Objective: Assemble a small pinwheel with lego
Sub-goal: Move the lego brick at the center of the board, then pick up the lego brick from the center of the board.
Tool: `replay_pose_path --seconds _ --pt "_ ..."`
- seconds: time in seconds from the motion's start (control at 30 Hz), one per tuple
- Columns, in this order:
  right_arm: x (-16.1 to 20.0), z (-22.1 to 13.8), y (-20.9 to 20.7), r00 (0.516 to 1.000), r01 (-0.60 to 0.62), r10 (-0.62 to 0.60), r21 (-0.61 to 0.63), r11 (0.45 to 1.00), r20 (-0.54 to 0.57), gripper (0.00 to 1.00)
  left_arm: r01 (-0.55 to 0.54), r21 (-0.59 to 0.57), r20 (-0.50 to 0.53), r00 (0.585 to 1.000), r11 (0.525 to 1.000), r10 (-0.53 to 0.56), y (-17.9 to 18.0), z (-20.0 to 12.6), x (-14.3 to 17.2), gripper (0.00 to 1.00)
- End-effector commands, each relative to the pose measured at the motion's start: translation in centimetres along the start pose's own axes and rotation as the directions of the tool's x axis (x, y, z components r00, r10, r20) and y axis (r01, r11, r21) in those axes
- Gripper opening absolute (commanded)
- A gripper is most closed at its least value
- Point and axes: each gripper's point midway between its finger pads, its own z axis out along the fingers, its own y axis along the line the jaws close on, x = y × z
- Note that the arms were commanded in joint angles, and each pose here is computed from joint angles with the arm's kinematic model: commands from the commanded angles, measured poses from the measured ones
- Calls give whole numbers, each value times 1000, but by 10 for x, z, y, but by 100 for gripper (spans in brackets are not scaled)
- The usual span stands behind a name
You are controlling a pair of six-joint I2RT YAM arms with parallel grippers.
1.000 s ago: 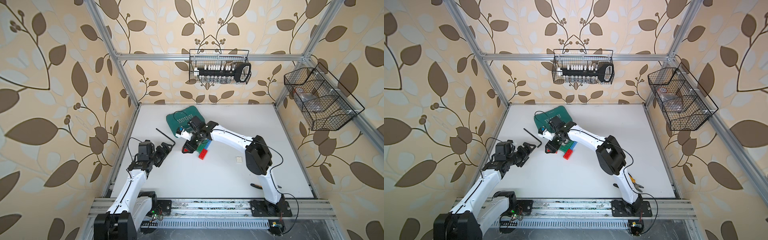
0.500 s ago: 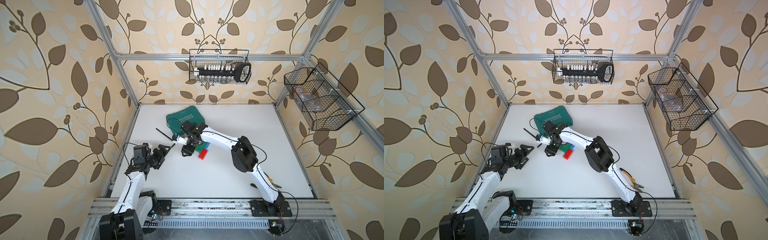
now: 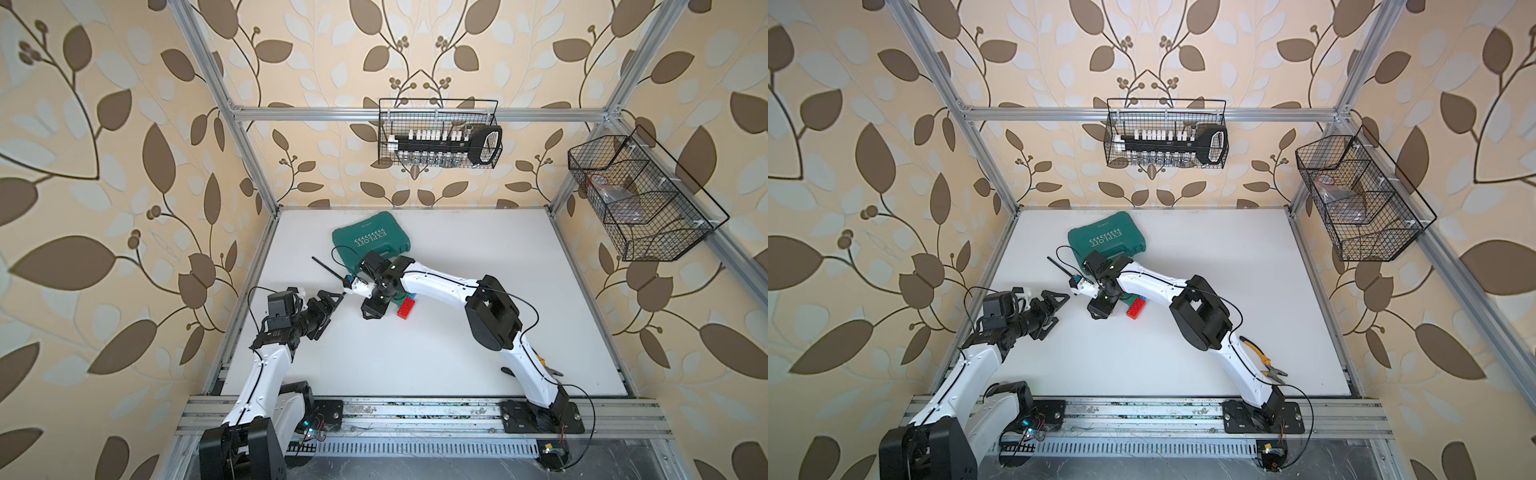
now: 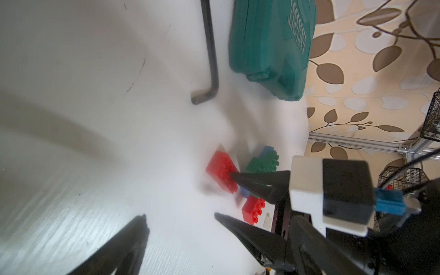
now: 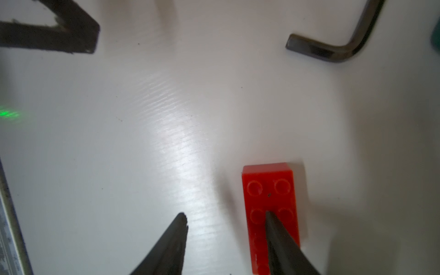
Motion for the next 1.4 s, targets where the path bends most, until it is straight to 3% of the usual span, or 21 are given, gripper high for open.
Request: replay_pose_path --seconds 0.0,0.17,0.3,0.43,0.53,0.9,1.1,1.37 --pt "6 -10 18 991 -137 137 -14 990 3 52 -10 8 -26 1000 1000 11 3 -2 8 95" --pt "-16 -44 34 978 -165 170 -55 985 120 55 9 16 -51 999 1000 -8 8 1 16 95" --pt "-9 -59 25 977 -170 166 23 985 132 57 15 34 -58 998 999 -13 7 1 19 95" --pt "17 -52 12 961 -269 261 88 959 95 58 42 65 -64 997 997 -38 5 4 21 89" --pt "29 -42 13 937 -337 323 96 937 133 65 47 66 -92 995 997 -41 6 9 24 89" --pt "23 -18 27 933 -280 254 74 957 254 70 25 37 -127 992 999 -21 6 9 28 90" --pt "36 5 20 942 -289 253 153 945 219 71 28 28 -127 992 999 -24 8 10 29 91" --pt "41 16 15 932 -320 283 146 936 226 64 29 24 -138 990 999 -25 8 12 29 91"
